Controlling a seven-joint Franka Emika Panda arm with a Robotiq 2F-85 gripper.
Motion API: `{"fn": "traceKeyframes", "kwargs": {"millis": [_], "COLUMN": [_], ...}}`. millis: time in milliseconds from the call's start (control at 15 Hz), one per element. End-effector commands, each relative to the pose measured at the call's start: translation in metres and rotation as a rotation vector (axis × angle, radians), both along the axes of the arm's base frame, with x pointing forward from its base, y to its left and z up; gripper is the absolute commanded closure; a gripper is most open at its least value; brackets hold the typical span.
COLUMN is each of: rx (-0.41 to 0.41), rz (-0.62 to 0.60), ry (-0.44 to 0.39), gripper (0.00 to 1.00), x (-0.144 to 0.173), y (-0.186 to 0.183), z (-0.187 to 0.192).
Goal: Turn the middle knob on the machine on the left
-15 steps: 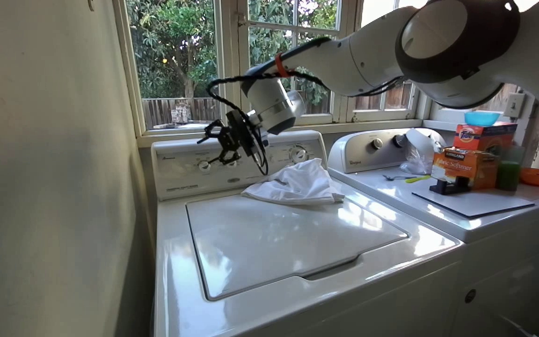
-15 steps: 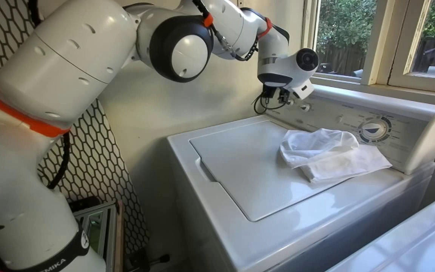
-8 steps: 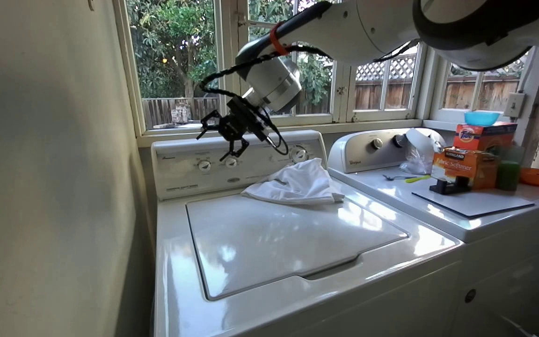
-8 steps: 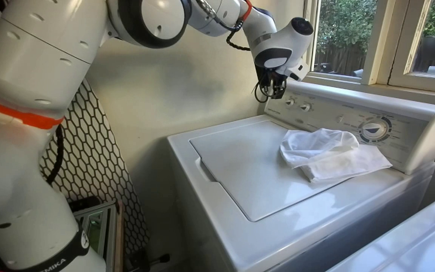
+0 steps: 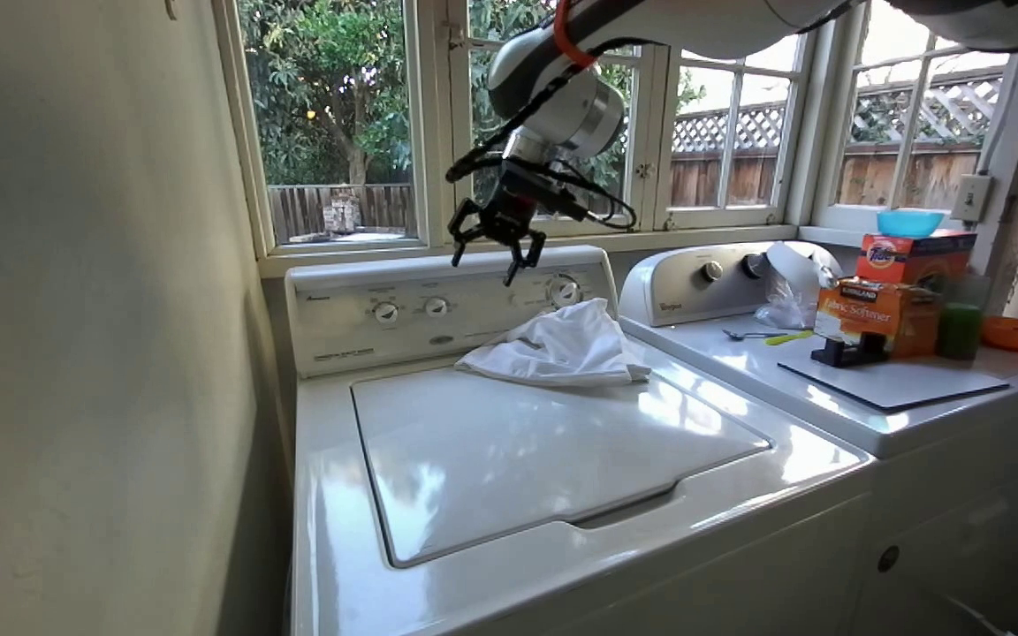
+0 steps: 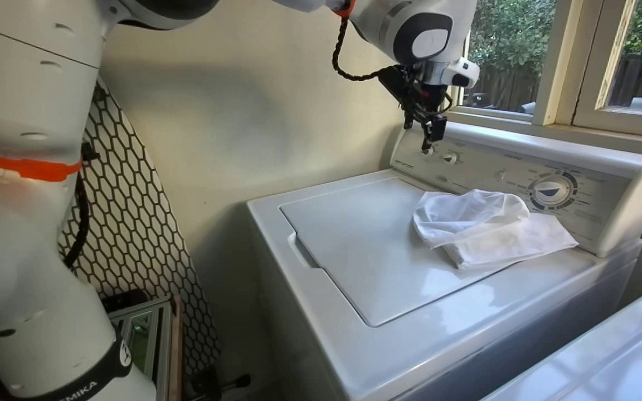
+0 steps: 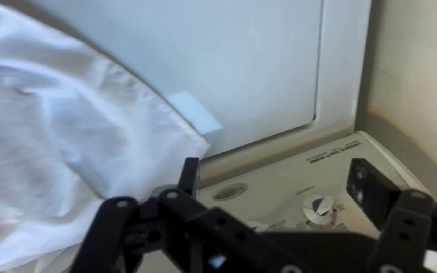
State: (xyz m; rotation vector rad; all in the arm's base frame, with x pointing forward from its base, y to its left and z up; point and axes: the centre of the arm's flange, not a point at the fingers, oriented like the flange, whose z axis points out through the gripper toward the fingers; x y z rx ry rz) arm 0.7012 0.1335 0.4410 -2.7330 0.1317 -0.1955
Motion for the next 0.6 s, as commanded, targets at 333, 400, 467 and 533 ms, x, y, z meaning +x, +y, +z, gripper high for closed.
{"fn": "traceKeyframes", "kwargs": {"millis": [333, 400, 467, 533], "rx": [-0.486, -0.546, -0.6, -0.653], "rz": [0.041, 0.032, 0.022, 0.02], "ry": [0.021, 0.006, -0.034, -0.062], "gripper": [0.0, 0.0, 0.0, 0.0], "x": [-0.057, -0.06, -0.062, -0.064], "y": [-0.07, -0.077, -0.084, -0.092], "z": [0.044, 0.049, 0.053, 0.054]}}
